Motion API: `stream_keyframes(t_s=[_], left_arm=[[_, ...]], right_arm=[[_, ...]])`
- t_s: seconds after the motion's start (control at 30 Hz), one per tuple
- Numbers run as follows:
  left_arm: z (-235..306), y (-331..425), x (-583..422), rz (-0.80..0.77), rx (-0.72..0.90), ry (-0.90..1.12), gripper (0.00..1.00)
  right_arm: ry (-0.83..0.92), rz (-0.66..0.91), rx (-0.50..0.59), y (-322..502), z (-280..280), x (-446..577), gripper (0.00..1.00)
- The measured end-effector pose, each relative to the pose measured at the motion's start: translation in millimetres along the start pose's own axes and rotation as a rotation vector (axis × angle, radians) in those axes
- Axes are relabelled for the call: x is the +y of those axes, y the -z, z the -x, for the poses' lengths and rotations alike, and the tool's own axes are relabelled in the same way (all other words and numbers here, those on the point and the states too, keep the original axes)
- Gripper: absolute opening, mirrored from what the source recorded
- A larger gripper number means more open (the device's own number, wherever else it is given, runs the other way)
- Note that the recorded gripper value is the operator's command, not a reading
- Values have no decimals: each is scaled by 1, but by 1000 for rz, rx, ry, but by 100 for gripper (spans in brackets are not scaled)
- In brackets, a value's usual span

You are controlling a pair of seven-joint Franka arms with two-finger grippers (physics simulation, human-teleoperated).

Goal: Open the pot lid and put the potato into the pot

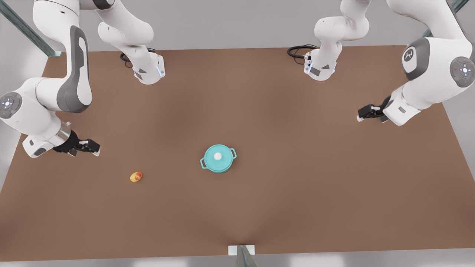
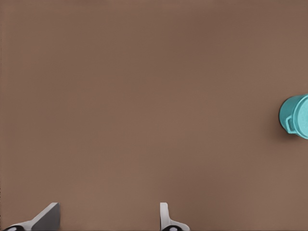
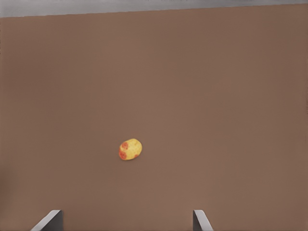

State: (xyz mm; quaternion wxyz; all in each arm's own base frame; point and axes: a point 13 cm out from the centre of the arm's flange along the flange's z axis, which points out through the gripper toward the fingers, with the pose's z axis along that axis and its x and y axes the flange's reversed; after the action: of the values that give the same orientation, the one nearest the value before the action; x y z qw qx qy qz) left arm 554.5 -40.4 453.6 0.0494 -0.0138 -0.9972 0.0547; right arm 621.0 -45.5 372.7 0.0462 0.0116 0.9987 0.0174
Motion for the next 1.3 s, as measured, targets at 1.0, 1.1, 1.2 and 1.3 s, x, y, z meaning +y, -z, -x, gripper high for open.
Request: stream_keyframes(t_s=[1.0, 1.1, 1.2, 1.3], left_arm=[[67, -356, -514, 73, -254, -23, 98], [62, -363, -509, 95, -238, 10, 98], [61, -370, -507, 102, -231, 39, 98], [61, -379, -508, 97, -230, 61, 98]], right_arm=[[-347, 49, 61, -203, -57, 1, 100], [-342, 60, 52, -217, -50, 30, 100], [-341, 65, 37, -228, -40, 51, 100], [-354, 70, 6, -229, -19, 65, 100]])
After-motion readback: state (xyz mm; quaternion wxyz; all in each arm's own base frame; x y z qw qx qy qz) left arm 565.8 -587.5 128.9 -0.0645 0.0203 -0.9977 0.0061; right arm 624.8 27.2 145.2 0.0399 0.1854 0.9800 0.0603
